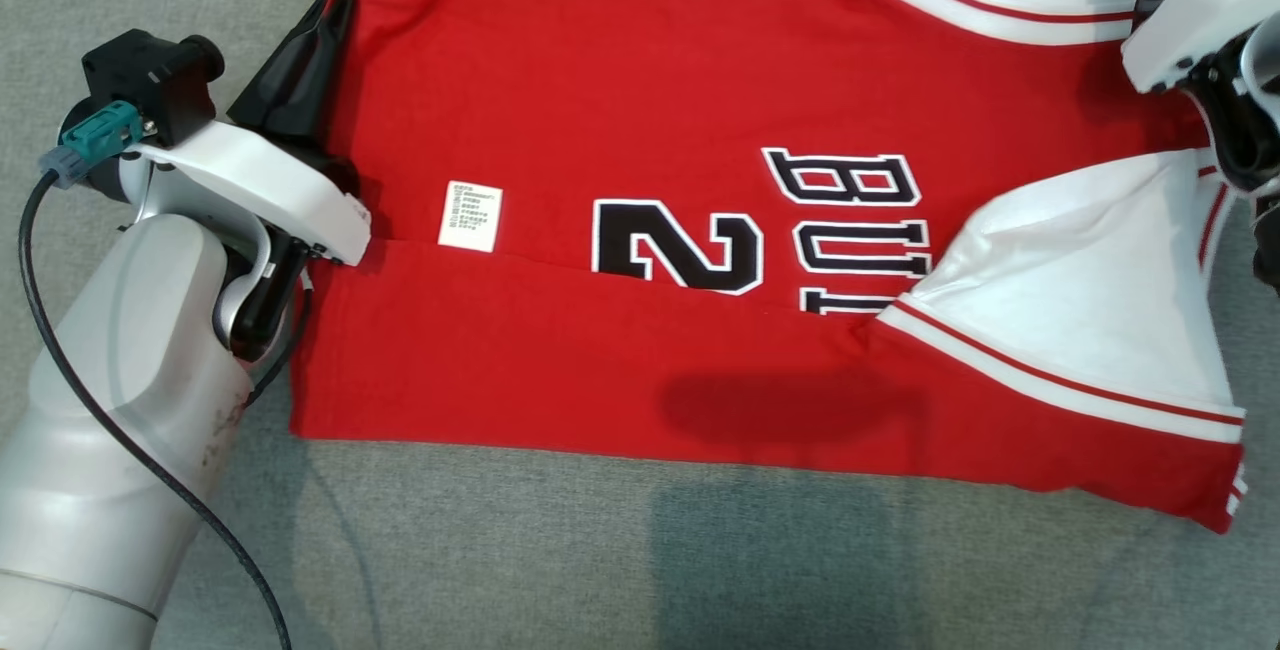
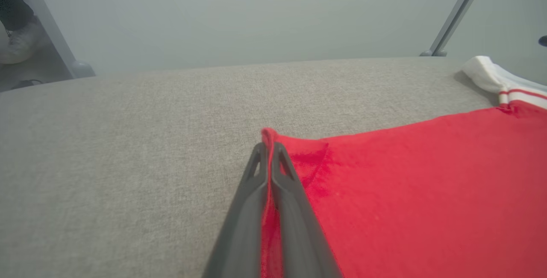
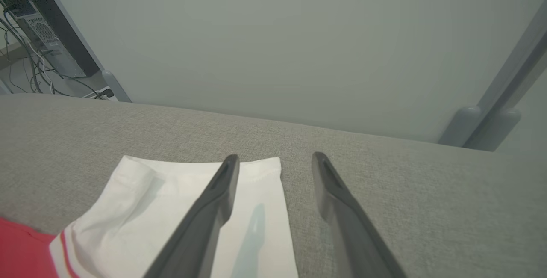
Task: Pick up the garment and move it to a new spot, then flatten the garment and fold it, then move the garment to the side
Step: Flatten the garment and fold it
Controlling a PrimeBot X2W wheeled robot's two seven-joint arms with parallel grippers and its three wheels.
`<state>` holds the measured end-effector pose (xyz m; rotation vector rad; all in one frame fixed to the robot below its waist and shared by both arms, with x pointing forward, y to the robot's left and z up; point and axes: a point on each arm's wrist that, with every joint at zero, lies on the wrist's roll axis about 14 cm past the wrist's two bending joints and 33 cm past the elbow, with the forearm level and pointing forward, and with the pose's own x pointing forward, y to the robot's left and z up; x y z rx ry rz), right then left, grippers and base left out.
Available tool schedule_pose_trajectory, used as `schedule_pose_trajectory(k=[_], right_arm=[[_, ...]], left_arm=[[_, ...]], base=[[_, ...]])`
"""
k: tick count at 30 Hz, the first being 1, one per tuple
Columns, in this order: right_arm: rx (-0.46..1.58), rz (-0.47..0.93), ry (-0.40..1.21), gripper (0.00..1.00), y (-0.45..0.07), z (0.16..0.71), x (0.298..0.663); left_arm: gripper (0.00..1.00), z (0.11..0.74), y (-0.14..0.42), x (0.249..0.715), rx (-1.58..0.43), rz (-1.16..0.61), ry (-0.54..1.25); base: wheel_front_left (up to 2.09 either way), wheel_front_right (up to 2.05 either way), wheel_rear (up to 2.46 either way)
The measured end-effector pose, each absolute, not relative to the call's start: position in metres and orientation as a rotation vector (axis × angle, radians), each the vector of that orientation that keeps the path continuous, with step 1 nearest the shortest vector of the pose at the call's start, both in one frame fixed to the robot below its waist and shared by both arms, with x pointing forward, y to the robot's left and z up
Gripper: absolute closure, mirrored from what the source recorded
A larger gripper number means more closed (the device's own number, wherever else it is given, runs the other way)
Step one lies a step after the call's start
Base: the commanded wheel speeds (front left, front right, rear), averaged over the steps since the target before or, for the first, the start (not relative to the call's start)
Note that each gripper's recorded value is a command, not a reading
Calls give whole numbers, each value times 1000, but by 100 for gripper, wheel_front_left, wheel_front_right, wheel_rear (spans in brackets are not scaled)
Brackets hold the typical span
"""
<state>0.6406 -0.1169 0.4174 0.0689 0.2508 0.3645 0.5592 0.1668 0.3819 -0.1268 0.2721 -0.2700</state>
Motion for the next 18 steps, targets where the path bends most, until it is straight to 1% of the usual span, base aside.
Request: schedule_pose_trajectory(k=[1,4,5,6,7,8,9,12,18], right_arm=[[79,370,268,17,-113,415,644],[56,391,310,15,-108,409,651],[46,398,310,12,-108,410,653],[36,402,311,12,-108,411,655],[31,402,313,7,-109,413,657],[18,408,319,7,-109,414,658],[5,412,318,4,-110,415,659],[5,418,346,2,-107,414,662],[0,440,420,9,-96,397,669]], left_arm=[[100,383,167,559,-128,-268,269],[100,384,166,558,-142,-267,260],[100,385,165,557,-146,-267,257],[100,386,164,557,-146,-268,255],[100,387,164,557,-144,-268,252],[100,388,165,556,-141,-268,250],[100,390,165,556,-142,-268,247],[100,391,163,556,-145,-270,241],[100,384,159,553,-147,-278,254]], base=[[0,0,0],[0,0,0],[0,0,0],[0,0,0],[0,0,0],[0,0,0],[0,0,0],[0,0,0],[0,0,0]])
